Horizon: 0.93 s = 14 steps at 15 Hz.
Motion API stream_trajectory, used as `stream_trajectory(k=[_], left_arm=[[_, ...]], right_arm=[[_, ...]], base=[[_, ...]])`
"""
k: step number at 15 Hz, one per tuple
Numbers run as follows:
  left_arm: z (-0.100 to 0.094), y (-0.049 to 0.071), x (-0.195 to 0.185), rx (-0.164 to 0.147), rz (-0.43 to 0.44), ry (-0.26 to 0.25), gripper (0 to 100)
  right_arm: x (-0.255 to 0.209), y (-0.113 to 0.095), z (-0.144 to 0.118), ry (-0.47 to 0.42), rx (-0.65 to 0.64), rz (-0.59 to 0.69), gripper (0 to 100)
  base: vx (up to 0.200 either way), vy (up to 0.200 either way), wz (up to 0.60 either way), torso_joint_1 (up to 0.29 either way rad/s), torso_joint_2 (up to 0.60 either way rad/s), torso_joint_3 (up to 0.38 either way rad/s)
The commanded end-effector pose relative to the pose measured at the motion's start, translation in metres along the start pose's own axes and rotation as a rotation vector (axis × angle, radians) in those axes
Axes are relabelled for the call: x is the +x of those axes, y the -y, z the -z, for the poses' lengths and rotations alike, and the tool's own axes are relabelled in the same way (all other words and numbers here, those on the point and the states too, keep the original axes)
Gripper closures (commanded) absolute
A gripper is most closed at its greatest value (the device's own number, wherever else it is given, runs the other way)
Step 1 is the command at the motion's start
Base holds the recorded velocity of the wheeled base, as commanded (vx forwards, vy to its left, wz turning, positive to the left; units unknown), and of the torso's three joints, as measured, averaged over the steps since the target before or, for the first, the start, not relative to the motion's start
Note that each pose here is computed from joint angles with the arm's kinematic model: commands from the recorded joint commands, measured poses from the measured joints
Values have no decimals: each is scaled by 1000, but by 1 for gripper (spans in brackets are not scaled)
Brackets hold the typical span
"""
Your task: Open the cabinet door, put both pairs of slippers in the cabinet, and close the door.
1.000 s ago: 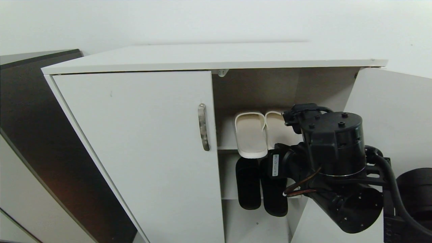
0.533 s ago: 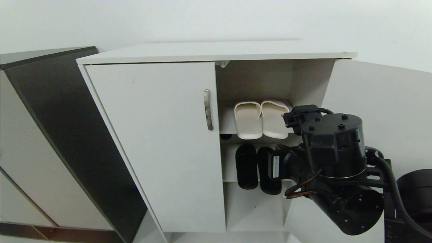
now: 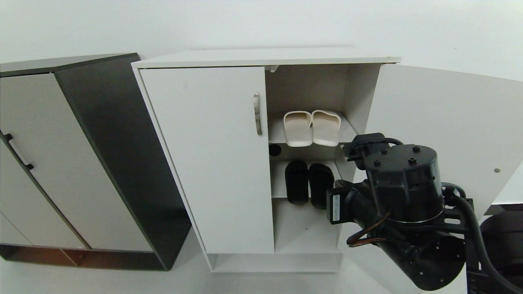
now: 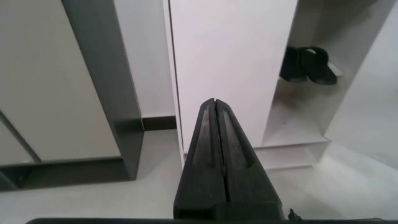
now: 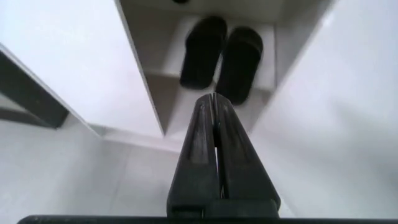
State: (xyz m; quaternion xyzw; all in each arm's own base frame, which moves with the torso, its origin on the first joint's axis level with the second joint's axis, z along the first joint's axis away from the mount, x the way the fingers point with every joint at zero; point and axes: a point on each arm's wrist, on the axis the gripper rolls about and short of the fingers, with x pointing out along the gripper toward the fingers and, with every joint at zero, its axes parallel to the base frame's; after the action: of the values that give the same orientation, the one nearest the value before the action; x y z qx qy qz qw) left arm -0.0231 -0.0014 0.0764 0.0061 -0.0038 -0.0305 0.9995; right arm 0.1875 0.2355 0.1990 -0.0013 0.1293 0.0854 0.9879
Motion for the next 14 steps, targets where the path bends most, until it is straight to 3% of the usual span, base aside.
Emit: stream_trajectory(k=[1, 5, 14], left_arm=[[0, 0, 0, 0, -1, -1, 100], [0, 0, 0, -1, -1, -1, 100], [0, 0, 0, -1, -1, -1, 100]], right_arm=[[0, 0, 2, -5, -4, -2, 100], [0, 4, 7, -20, -17, 6, 100], [1, 5, 10, -28, -36, 12, 100]], base=[[-200, 0, 0, 2, 2, 7], [-200, 0, 0, 0, 4, 1], [0, 0, 0, 0, 0, 0]])
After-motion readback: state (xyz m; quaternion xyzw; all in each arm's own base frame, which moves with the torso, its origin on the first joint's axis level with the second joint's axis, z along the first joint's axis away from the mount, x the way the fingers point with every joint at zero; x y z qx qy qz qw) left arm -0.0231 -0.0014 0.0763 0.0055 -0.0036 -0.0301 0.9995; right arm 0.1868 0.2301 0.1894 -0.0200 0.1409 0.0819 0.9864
